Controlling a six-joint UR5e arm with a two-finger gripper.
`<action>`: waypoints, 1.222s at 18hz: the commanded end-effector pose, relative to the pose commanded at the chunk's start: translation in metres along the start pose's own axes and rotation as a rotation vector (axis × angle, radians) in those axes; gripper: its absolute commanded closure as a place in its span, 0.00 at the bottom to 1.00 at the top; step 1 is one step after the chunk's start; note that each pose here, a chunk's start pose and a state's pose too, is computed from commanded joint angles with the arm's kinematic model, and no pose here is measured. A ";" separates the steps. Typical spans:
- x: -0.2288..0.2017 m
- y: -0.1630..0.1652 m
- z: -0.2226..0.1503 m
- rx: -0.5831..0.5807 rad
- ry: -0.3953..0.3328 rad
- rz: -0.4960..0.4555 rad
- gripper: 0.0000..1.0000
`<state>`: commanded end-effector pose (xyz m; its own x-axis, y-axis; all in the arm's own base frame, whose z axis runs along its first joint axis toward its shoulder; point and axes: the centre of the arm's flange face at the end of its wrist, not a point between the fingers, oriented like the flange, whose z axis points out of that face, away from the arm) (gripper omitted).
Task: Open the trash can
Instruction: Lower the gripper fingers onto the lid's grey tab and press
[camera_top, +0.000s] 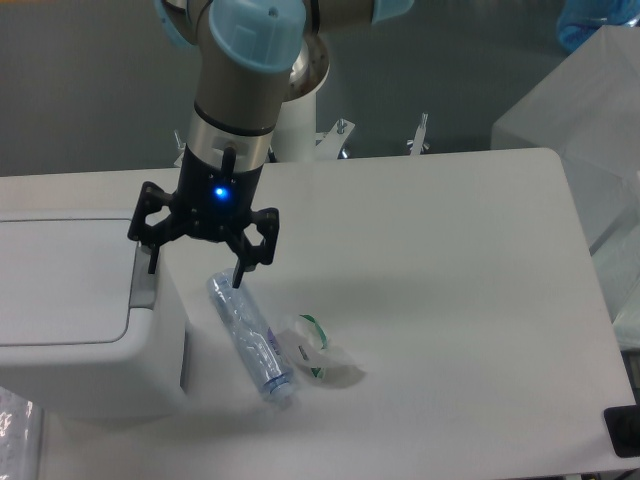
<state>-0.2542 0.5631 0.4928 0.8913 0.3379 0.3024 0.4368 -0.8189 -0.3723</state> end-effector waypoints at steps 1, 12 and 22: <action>0.000 0.000 0.000 -0.001 0.000 -0.001 0.00; 0.001 0.000 0.008 -0.013 0.005 -0.001 0.00; 0.000 -0.003 0.009 0.004 0.001 0.005 0.00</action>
<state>-0.2548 0.5694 0.4863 0.8932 0.3335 0.3016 0.4330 -0.8188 -0.3769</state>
